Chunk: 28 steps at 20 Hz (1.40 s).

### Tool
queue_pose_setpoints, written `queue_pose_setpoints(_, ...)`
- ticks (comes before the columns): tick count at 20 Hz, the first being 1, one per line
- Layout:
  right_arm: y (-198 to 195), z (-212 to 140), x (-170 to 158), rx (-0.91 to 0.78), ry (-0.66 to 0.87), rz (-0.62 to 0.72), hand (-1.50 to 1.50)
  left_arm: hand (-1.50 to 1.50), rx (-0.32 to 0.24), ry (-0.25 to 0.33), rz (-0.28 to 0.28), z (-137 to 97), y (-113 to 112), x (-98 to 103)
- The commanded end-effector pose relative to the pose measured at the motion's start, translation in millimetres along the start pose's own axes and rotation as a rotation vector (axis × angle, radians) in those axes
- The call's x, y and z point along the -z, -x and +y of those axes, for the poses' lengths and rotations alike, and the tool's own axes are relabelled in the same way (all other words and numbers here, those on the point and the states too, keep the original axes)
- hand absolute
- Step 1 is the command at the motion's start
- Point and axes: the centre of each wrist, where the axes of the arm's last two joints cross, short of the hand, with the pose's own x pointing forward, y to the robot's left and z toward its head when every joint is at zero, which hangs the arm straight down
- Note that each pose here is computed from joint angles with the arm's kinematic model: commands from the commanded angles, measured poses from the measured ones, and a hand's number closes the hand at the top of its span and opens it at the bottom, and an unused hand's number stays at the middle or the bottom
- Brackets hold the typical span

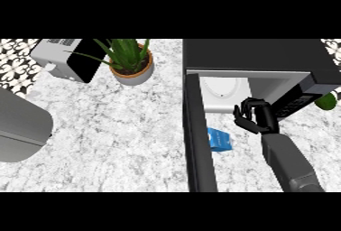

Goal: Pick up the milk, place it into the microwave and close the microwave

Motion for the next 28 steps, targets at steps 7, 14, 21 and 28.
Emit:
queue_pose_setpoints(7, -65, -40, 83, -0.253, 0.09, -0.058, 1.5, -1.5, -0.028, 0.063, -0.091, -1, -5, 19)
queue_pose_setpoints(14, -57, -46, 73, -0.331, 0.192, -0.056, 1.5, -1.5, -0.043, 0.072, -0.101, 4, 0, 24)
queue_pose_setpoints(21, -62, -57, 75, -0.364, 0.248, -0.081, 1.5, -1.5, -0.02, 0.09, -0.099, 7, 2, 31)
queue_pose_setpoints(28, -52, -43, 67, -0.395, 0.306, -0.077, 1.5, -1.5, -0.024, 0.117, -0.096, 10, 5, 38)
